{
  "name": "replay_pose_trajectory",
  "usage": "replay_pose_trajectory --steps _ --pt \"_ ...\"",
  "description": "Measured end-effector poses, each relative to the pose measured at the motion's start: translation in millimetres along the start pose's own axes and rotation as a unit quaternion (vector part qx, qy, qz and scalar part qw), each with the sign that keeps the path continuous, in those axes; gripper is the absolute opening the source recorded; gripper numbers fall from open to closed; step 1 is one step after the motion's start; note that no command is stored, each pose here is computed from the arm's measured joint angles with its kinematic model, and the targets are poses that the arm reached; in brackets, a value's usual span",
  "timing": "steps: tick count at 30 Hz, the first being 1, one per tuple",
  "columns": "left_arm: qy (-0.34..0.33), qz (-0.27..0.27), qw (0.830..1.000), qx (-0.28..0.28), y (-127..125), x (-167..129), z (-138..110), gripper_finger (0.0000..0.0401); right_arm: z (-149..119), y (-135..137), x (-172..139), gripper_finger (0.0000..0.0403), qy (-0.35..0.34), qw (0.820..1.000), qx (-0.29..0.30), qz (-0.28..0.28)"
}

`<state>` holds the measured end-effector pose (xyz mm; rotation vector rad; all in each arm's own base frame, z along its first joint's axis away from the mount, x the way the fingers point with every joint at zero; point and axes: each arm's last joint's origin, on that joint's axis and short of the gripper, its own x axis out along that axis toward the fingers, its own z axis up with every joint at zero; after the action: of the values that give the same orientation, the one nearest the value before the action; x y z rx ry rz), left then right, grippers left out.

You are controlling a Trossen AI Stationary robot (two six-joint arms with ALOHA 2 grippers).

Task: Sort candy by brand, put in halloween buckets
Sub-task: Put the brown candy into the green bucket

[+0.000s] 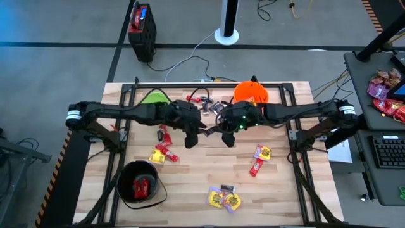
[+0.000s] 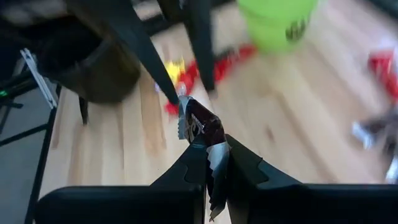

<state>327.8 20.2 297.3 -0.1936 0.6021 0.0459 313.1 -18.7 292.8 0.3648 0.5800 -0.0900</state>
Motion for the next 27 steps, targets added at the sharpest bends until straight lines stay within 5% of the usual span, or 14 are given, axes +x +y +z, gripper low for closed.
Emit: replay_pose_trajectory --steps 11,14,19,27 --pt "-0.048 -0.036 0.998 -0.026 -4 -1 11 0.0151 38 16 -12 0.0023 -0.042 0.995 -0.094 -0.001" --pt "-0.056 -0.038 0.997 -0.024 -5 -4 15 0.0125 40 16 -14 0.0033 -0.040 0.995 -0.089 0.000" --pt "-0.045 -0.032 0.998 -0.021 -3 -6 16 0.0021 40 6 -14 0.0074 -0.021 0.998 -0.053 0.016" --pt "0.013 0.000 0.999 -0.043 0 -16 19 0.0011 49 -13 -22 0.0142 -0.018 0.999 -0.032 -0.003"
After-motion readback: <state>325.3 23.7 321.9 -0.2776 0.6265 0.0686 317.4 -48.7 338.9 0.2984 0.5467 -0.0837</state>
